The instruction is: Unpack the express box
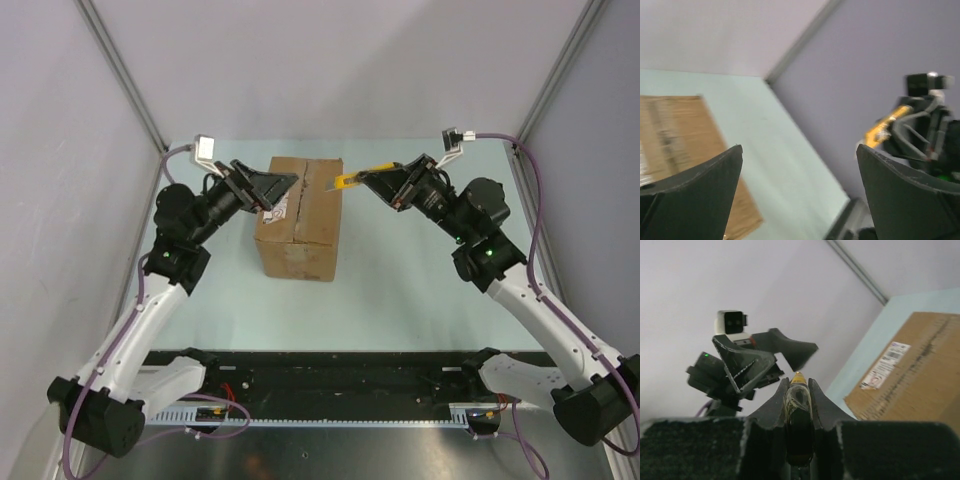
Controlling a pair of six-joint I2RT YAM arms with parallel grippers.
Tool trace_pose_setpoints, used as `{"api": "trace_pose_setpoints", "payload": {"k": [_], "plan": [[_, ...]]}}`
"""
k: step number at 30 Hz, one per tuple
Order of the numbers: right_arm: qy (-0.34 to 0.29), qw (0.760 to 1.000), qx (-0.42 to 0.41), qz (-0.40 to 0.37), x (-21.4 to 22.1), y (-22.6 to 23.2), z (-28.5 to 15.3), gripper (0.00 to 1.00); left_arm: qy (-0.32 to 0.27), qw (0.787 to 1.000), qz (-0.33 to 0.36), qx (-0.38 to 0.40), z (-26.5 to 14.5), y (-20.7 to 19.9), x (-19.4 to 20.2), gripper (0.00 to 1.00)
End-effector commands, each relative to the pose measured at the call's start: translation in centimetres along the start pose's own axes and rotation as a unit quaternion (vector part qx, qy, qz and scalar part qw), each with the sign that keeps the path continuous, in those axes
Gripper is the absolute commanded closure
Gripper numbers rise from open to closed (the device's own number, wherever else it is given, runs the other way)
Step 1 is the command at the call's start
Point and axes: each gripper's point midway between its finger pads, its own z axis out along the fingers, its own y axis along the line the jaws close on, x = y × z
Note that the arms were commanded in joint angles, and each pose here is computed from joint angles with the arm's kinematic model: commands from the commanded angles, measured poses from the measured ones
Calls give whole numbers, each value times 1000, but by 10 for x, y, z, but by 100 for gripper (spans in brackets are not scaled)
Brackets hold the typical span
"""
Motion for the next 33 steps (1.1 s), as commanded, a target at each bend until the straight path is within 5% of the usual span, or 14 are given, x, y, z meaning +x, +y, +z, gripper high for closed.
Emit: {"api": "trace_pose_setpoints", "payload": {"k": [1, 6, 14, 18, 26, 33], "plan": [[-4, 997, 56, -48, -2, -16, -12, 100, -8, 979, 115, -169, -22, 66, -11, 0], [9, 994, 91, -65, 8, -28, -16, 100, 13, 936, 151, -316, -44, 144, -3, 0], [22, 990, 111, -82, 19, -36, -17, 100, 78, 928, 93, -352, -48, 199, 40, 1], [28, 990, 112, -85, 22, -38, -16, 100, 117, 939, 48, -320, -40, 198, 64, 5], [29, 990, 117, -79, 25, -43, -11, 100, 150, 941, -109, -282, -50, 173, 116, 37], [38, 988, 127, -76, 35, -50, -5, 100, 161, 949, -124, -240, -54, 134, 135, 52]]}}
